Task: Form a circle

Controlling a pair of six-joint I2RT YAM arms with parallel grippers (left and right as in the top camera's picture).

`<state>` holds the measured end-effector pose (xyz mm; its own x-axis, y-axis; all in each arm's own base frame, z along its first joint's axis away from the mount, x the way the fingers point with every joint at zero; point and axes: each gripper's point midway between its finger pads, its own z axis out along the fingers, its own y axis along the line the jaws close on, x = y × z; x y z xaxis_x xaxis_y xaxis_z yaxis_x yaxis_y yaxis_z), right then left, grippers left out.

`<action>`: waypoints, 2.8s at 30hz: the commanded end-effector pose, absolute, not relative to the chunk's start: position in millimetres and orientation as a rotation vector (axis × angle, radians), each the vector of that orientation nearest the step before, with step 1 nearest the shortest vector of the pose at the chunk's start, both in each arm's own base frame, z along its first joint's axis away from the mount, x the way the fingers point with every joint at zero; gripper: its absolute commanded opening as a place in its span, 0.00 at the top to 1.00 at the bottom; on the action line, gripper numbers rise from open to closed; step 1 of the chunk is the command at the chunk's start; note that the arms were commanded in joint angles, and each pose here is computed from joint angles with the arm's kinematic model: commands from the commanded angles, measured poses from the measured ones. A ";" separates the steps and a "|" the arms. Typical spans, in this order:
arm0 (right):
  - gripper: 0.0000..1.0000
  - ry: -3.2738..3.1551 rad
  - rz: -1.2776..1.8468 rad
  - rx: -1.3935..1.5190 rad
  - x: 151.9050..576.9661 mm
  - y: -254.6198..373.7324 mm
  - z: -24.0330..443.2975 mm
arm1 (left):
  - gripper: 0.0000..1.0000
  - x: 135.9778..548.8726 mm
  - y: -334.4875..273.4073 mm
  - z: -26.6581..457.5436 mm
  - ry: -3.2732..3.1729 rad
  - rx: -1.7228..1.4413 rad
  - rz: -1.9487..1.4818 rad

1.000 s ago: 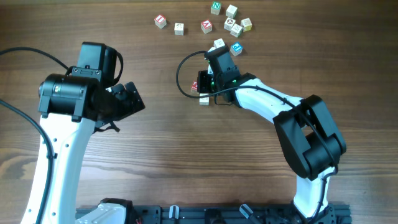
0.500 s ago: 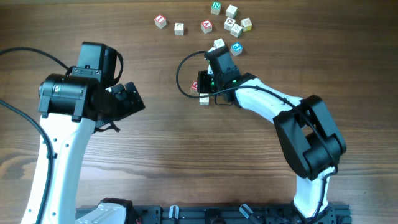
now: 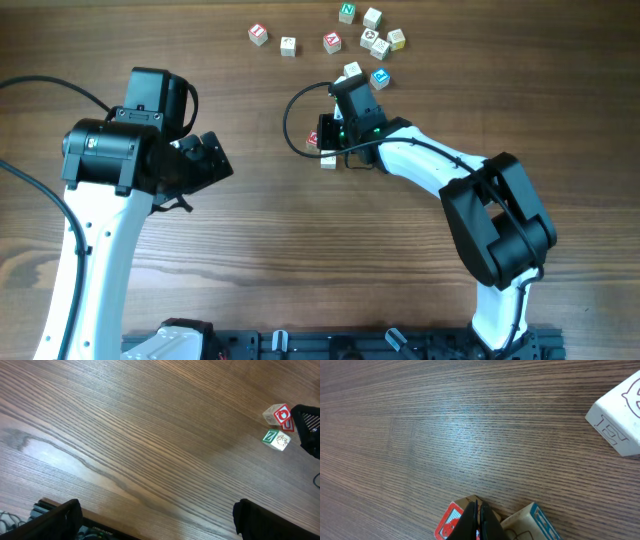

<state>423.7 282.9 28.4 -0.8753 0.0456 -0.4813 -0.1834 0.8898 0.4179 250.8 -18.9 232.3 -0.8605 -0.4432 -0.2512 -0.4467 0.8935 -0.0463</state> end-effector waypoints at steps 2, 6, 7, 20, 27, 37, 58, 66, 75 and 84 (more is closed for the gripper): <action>0.96 2.556 0.652 -0.137 424.2 290.2 33.5 | 0.00 250.7 -15.8 234.8 2.783 -0.695 0.035; 0.95 2.554 0.654 -0.138 423.8 290.4 35.7 | 0.00 250.7 -15.9 234.8 2.784 -0.695 0.034; 0.95 2.555 0.653 -0.139 423.6 290.5 35.7 | 0.00 250.7 -15.9 234.8 2.784 -0.695 0.034; 0.95 2.554 0.656 -0.147 421.5 292.8 37.8 | 0.00 250.7 -15.9 234.8 2.784 -0.695 0.034; 0.96 2.553 0.639 -0.141 422.2 290.5 39.1 | 0.00 250.7 -15.9 234.8 2.784 -0.695 0.034; 0.96 2.408 0.526 -0.115 446.1 278.6 75.3 | 0.00 250.7 -15.9 234.8 2.784 -0.695 0.034; 0.96 2.397 0.498 -0.051 442.2 283.7 79.9 | 0.00 250.7 -15.9 234.8 2.784 -0.695 0.034; 0.95 2.463 0.449 0.063 443.4 248.6 77.7 | 0.00 250.7 -15.9 234.8 2.784 -0.695 0.034; 0.95 2.481 0.428 0.190 452.4 220.8 73.2 | 0.00 250.7 -15.9 234.8 2.784 -0.695 0.034; 0.95 2.459 0.308 0.236 458.2 200.5 71.4 | 0.00 250.7 -15.9 234.8 2.784 -0.695 0.034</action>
<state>448.4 207.0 51.9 -0.8197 0.2143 -0.5312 0.0670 0.9569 0.2825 250.8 -18.8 232.3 -0.8603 -0.4435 -0.2512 -0.4470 0.8933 -0.0463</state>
